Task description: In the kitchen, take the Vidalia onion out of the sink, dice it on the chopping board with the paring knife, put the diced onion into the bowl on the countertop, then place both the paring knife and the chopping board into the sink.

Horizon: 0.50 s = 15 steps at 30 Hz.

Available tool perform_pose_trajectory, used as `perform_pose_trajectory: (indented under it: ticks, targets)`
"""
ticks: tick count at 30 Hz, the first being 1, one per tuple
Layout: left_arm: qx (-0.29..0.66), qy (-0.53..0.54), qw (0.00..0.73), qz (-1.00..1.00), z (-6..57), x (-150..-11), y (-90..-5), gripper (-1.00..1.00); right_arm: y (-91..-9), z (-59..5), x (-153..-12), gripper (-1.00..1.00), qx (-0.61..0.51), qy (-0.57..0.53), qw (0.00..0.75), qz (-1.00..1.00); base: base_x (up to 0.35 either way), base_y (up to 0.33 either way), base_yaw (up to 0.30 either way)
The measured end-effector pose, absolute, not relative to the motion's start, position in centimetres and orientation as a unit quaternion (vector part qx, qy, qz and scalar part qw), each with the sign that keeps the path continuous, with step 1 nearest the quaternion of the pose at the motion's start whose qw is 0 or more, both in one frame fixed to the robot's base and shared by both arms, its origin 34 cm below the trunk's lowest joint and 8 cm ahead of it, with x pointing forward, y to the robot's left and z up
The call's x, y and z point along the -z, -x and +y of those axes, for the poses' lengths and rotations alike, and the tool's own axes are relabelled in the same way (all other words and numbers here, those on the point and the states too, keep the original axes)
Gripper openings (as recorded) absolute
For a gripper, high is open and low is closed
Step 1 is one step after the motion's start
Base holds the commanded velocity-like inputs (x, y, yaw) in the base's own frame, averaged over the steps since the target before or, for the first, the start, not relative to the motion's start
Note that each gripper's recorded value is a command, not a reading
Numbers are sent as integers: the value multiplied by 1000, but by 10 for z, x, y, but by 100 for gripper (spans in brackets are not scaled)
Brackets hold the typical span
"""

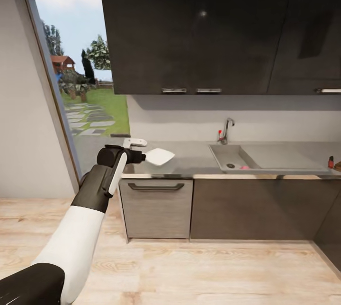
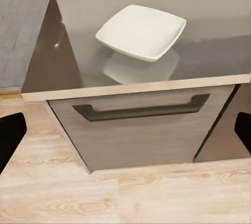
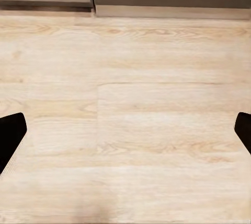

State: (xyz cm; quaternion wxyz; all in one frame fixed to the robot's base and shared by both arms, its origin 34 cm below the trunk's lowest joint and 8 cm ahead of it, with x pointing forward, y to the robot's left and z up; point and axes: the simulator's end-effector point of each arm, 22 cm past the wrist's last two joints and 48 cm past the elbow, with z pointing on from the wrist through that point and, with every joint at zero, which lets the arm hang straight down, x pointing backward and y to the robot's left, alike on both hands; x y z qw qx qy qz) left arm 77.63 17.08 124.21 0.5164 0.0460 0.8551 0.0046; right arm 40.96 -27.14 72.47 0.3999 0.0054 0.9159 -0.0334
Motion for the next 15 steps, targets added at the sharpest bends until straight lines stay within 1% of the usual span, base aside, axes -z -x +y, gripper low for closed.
perform_pose_trajectory:
  ticks: [10, 15]
  targets:
    - [-7, -49, 500, 865, 170, -1225, -777, 100, -410, -271, -725, 100, 33, -5, 400, 916, 306, 94, 0]
    - [-7, -51, 489, 871, 168, -1215, -777, 100, -410, -272, -725, 100, 34, -6, 400, 916, 311, 31, 0]
